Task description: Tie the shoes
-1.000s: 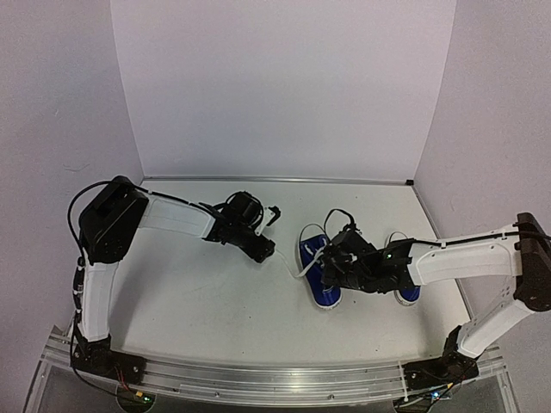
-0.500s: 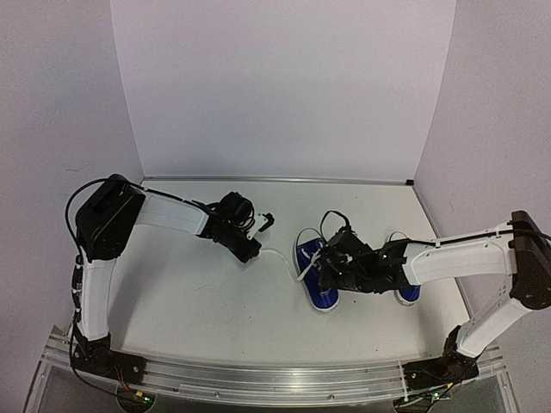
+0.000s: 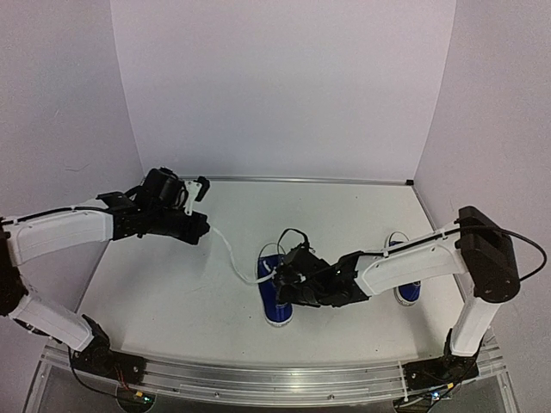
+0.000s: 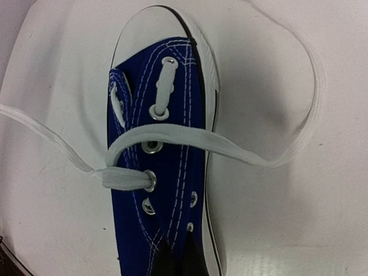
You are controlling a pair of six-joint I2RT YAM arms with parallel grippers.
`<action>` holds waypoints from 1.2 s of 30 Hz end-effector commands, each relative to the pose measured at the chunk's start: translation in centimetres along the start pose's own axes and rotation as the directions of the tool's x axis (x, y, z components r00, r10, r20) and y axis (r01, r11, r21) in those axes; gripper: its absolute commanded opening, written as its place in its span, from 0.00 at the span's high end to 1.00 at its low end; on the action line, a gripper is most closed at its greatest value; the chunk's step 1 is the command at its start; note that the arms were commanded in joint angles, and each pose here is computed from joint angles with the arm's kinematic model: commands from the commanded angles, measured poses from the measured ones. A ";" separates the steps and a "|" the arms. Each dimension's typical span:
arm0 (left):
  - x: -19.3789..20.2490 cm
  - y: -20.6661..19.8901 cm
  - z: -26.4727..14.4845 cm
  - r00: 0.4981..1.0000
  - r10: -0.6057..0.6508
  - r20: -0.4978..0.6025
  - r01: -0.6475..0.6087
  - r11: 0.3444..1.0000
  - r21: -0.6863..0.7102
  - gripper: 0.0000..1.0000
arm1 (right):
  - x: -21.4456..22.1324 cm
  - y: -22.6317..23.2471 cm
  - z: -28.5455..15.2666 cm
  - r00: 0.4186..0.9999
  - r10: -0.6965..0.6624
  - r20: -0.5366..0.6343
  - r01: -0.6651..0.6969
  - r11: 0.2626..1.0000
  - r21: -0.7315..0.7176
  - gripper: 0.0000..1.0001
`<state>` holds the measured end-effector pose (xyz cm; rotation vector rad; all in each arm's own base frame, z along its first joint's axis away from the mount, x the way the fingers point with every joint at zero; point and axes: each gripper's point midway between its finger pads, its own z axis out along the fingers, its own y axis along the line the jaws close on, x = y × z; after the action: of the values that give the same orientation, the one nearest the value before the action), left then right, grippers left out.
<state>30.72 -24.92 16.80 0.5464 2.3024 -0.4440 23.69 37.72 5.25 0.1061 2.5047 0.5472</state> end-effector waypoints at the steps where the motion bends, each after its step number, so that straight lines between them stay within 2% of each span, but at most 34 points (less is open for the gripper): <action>1: 0.2 1.6 -2.9 0.994 -0.105 0.036 0.107 0.993 -0.054 1.00 | -0.5 6.2 -0.2 0.996 0.084 0.028 -0.079 0.986 -0.148 1.00; 5: 0.7 2.0 -4.1 0.993 -0.115 0.035 0.117 0.990 -0.073 1.00 | 0.1 6.9 0.6 0.998 0.064 0.001 -0.063 0.986 -0.155 0.97; 10: 1.7 2.2 -4.0 0.993 -0.113 0.014 0.114 0.990 -0.077 1.00 | 0.8 6.8 -0.5 0.997 0.052 -0.051 -0.061 0.981 -0.185 0.69; 13: 2.1 2.0 -3.4 0.993 -0.115 -0.008 0.114 0.991 -0.066 1.00 | 0.6 6.8 -2.5 0.998 0.020 -0.060 -0.033 0.974 -0.224 0.67; 14: 2.3 1.9 -3.2 0.993 -0.116 -0.013 0.115 0.992 -0.060 1.00 | 0.1 6.7 -3.4 0.999 0.012 -0.048 -0.023 0.971 -0.239 0.63; 17: 2.6 1.6 -2.7 0.993 -0.117 -0.025 0.116 0.992 -0.043 1.00 | -1.6 5.7 -5.8 1.000 -0.026 0.000 0.025 0.968 -0.250 0.35; 19: 3.0 1.4 -2.2 0.993 -0.113 -0.036 0.112 0.993 -0.031 1.00 | -2.9 4.7 -7.0 0.996 -0.075 0.041 0.083 0.965 -0.250 0.23; 20: 3.1 1.4 -2.1 0.993 -0.110 -0.040 0.109 0.994 -0.030 1.00 | -3.8 4.1 -7.2 0.993 -0.098 0.068 0.111 0.965 -0.239 0.21; 23: 3.2 0.8 -1.8 0.993 -0.107 -0.051 0.107 0.994 0.004 1.00 | -7.0 1.7 -6.5 0.983 -0.148 0.106 0.165 0.969 -0.182 0.21; 26: 2.9 0.5 -1.9 0.994 -0.102 -0.045 0.103 0.994 0.022 1.00 | -10.7 -1.4 -4.1 0.980 -0.180 0.082 0.188 0.978 -0.089 0.34; 29: 2.6 0.3 -1.9 0.995 -0.097 -0.037 0.099 0.995 0.032 1.00 | -13.1 -2.8 -2.1 0.963 -0.259 0.066 0.261 0.965 -0.008 0.40; 32: 2.3 0.1 -1.7 0.995 -0.091 -0.039 0.093 0.995 0.041 1.00 | -13.3 -3.2 0.7 0.944 -0.329 -0.002 0.329 0.944 0.024 0.43; 36: 1.8 -0.2 -1.7 0.996 -0.085 -0.034 0.087 0.995 0.052 1.00 | -13.2 -3.7 4.1 0.932 -0.355 -0.072 0.359 0.932 0.047 0.45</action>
<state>27.49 -22.80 14.77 0.4636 2.4220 -0.5046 36.73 32.20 9.45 -0.1744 2.4566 0.3877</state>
